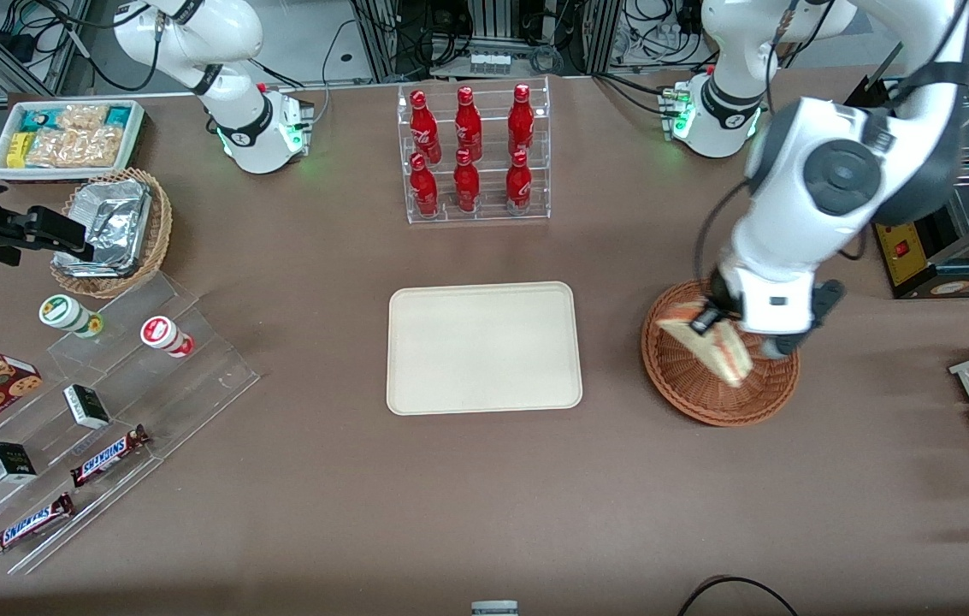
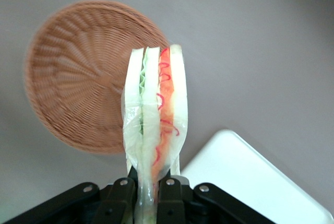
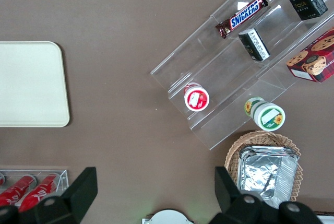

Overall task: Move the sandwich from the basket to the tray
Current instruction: 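Carry the sandwich over the cream tray and lower it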

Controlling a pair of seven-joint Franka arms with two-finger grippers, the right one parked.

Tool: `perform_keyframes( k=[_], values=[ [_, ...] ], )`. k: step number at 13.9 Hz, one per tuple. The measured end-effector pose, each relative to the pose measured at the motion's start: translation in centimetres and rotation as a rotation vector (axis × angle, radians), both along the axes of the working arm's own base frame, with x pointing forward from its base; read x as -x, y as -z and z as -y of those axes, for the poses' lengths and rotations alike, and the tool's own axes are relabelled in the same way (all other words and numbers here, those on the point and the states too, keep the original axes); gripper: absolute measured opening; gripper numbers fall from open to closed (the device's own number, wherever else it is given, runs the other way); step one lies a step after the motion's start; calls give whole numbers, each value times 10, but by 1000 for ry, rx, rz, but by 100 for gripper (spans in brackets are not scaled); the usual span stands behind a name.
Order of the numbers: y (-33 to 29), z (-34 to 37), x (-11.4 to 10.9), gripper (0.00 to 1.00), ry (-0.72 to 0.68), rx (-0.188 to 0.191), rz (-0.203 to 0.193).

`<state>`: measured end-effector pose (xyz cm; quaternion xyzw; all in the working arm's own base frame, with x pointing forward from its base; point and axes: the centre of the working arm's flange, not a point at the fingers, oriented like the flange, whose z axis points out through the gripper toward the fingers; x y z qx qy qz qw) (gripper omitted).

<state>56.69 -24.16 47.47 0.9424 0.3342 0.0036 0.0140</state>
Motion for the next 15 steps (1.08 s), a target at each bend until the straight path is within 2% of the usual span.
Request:
perform_keyframes(
  k=[1, 6, 10, 13, 15],
  values=[
    [5, 30, 4, 15, 49, 8, -7],
    [82, 162, 31, 15, 255, 32, -101],
    [120, 220, 45, 15, 420, 79, -66],
    [145, 244, 59, 15, 543, 93, -60],
    [162, 260, 69, 15, 588, 82, -41]
  ],
)
